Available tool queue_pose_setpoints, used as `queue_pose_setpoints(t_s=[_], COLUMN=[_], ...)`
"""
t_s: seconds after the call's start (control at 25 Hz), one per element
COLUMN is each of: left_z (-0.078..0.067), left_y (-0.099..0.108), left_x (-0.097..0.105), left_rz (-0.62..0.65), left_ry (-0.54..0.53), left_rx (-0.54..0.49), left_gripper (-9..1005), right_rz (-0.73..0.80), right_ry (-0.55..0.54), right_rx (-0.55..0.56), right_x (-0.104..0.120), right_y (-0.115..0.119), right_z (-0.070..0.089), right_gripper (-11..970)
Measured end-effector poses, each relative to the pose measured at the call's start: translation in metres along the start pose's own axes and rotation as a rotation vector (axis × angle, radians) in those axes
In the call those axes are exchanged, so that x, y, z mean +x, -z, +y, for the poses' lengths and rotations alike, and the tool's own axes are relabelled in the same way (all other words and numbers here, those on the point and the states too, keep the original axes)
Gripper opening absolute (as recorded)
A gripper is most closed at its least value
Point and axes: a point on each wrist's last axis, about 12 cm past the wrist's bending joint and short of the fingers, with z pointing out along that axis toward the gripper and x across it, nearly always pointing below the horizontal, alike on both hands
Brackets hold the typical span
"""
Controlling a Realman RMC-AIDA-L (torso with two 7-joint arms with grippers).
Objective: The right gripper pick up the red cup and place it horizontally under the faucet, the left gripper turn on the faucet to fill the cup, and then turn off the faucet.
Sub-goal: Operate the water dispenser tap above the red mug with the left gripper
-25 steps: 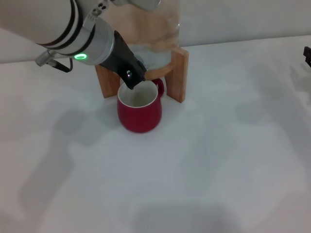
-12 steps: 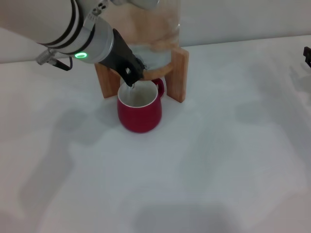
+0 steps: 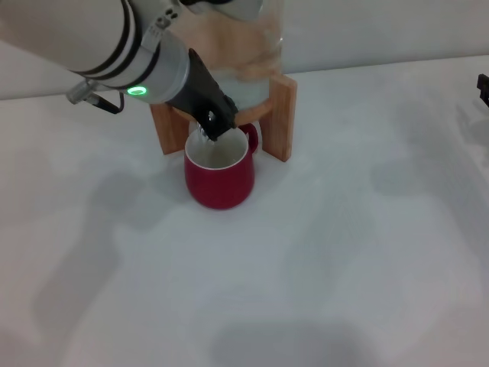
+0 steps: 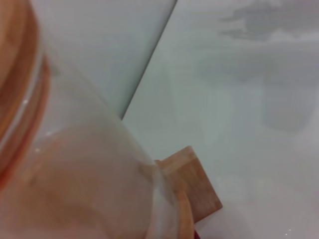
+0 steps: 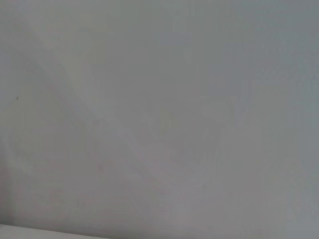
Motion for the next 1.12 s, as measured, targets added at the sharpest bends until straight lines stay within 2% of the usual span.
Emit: queue_pose_setpoints(t_s=[1.12], left_z=[0.0001], left_y=[-0.0006], left_x=[-0.0035], left_rz=[-0.003], left_ry=[-0.020], left_rx=[-0.025], left_gripper=[42], right_rz=[0.005], right_ry=[0.000], right_rx=[0.002], right_x=[0.0019], right_y=[0.0015], right_z=[-0.0007], right_gripper=[306])
